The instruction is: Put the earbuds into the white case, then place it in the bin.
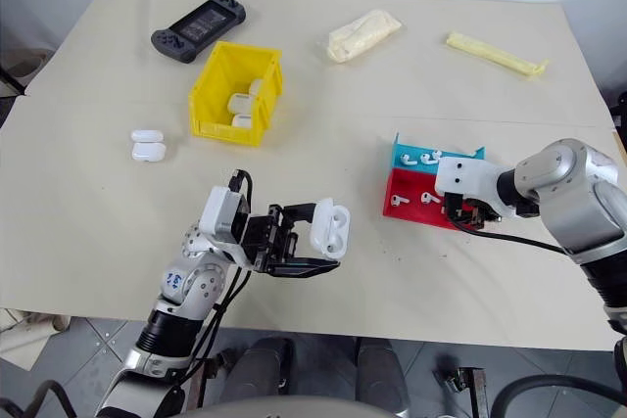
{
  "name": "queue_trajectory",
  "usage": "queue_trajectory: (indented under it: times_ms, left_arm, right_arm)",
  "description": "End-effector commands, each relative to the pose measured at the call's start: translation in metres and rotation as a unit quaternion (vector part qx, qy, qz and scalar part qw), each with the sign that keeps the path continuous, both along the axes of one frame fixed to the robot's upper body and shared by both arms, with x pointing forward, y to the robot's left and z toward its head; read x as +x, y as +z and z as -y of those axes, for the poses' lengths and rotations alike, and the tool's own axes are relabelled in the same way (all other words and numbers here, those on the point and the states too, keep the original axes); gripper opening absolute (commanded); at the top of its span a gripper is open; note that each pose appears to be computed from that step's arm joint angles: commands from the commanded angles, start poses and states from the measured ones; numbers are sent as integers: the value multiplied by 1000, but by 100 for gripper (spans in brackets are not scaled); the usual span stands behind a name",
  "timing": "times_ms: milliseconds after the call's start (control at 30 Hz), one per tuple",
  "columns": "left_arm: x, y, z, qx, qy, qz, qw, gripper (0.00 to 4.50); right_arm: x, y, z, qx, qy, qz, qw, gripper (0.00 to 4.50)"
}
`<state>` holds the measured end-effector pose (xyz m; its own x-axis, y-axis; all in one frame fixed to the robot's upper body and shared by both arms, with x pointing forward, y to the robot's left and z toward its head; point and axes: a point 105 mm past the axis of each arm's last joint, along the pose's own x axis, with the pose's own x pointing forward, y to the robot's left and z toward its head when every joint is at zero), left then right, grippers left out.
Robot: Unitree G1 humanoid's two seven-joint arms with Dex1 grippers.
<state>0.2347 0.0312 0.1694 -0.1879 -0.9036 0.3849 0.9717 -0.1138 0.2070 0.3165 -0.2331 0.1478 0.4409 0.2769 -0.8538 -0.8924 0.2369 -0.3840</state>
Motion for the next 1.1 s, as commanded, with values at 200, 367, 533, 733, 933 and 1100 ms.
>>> queue_trajectory:
  times_ms: [200, 367, 533, 733, 933, 1100]
  left_arm:
    - [-4, 9, 0, -8, 0, 26, 1000, 271]
    - [-4, 10, 0, -8, 1, 26, 1000, 271]
    - [-4, 11, 0, -11, 0, 29, 1000, 271]
    - [-5, 14, -1, -18, -13, 24, 999, 271]
    - [-2, 17, 2, -18, -12, 28, 999, 271]
    - [0, 18, 2, -22, -4, 28, 999, 271]
  right_arm:
    - [0, 1, 6, -24, 16, -2, 1000, 176]
    - [2, 0, 7, -27, 18, -2, 999, 176]
    - [2, -2, 6, -24, 21, -6, 999, 140]
    - [2, -3, 6, -21, 18, -3, 1000, 60]
    - [0, -5, 7, -20, 17, -7, 1000, 60]
    - [2, -1, 3, -3, 11, 3, 1000, 60]
